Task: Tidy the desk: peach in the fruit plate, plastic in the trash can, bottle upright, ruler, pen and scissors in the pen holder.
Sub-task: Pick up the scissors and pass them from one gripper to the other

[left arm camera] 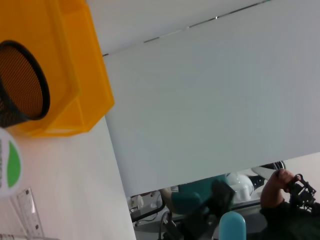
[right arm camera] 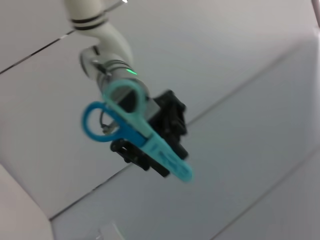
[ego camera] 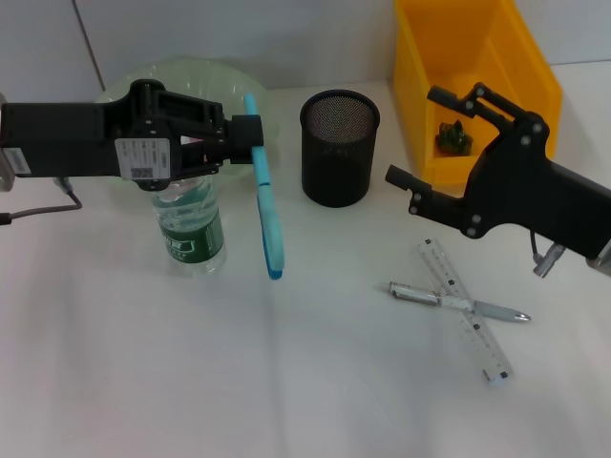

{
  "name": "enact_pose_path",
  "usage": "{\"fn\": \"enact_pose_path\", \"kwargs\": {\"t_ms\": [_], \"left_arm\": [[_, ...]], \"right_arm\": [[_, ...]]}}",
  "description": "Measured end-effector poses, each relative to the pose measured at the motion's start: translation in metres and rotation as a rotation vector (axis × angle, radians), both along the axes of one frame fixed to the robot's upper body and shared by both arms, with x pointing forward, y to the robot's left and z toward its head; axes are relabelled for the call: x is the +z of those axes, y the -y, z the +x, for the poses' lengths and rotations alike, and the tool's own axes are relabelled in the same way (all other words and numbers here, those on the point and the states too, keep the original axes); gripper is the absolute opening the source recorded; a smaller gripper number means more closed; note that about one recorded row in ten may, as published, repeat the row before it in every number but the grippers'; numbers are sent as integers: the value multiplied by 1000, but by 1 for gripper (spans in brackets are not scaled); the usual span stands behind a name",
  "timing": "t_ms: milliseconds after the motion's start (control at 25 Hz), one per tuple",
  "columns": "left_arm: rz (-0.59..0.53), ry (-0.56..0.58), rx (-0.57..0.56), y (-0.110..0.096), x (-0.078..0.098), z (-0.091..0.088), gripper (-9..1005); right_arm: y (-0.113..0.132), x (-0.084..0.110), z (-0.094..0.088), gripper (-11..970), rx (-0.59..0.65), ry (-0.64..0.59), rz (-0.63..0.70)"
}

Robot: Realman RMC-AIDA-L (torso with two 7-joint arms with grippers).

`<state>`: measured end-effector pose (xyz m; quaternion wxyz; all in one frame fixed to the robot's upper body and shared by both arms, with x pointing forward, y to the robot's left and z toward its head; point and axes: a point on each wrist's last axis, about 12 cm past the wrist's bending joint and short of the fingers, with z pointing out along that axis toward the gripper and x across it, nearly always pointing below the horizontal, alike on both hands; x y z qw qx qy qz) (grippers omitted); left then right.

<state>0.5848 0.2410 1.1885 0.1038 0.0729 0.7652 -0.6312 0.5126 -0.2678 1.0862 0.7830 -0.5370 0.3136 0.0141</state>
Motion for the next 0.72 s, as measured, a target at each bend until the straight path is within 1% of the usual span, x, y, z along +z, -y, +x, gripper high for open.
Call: {"fn": "enact_pose_path", "kwargs": {"t_ms": [120, 160, 200, 240, 320, 360, 400, 520, 720], "left_arm": [[0, -28, -4, 4, 1, 2, 253], [3, -34, -10, 6, 2, 2, 253], [6, -40, -16, 8, 4, 3, 254], [9, -44, -21, 10, 4, 4, 255], [20, -58, -33, 14, 5, 5, 256], [29, -67, -37, 15, 5, 5, 256], [39, -77, -37, 15, 4, 5, 257], [49, -84, -35, 15, 3, 6, 259], [50, -89, -48, 18, 1, 4, 262]], "right_arm": [[-2, 2, -3, 632, 15, 93, -12], [-4, 6, -3, 632, 31, 148, -15], [-4, 6, -3, 632, 31, 148, -15], [-5, 8, -3, 631, 39, 179, -21], [-8, 10, -3, 631, 52, 236, -38], [-11, 10, -3, 631, 66, 288, -69], [-11, 10, -3, 631, 66, 288, -69], [-15, 10, -1, 631, 70, 340, -104], [-15, 11, 1, 630, 63, 355, -107]]}}
